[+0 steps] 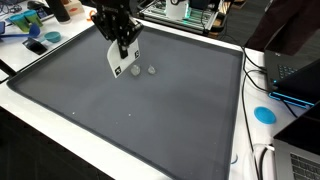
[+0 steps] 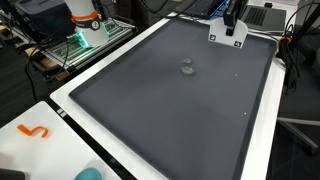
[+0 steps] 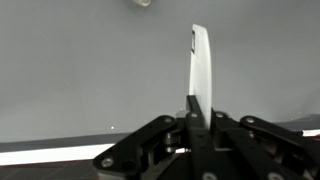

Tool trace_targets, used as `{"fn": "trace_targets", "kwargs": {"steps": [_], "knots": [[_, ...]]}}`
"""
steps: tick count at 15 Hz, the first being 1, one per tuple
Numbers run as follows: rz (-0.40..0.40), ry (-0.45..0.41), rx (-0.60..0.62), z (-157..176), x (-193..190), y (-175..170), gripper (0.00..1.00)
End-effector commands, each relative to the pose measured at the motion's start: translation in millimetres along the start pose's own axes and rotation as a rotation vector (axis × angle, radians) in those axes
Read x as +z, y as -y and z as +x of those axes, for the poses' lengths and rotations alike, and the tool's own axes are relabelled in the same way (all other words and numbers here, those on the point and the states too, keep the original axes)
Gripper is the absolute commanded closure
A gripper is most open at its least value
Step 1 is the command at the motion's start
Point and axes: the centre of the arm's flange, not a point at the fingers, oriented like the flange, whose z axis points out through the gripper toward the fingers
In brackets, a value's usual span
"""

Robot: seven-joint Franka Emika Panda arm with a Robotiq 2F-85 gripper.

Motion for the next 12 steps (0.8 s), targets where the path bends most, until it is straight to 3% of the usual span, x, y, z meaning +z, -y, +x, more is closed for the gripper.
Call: {"fn": "trace_targets", "kwargs": {"steps": [1,12], "knots": [[0.044,-0.008,-0.014,-34.1,-5.9,-17.3,0.99],[0.081,0.089,-0.043,-87.2,-14.1,-36.6,0.99]]}}
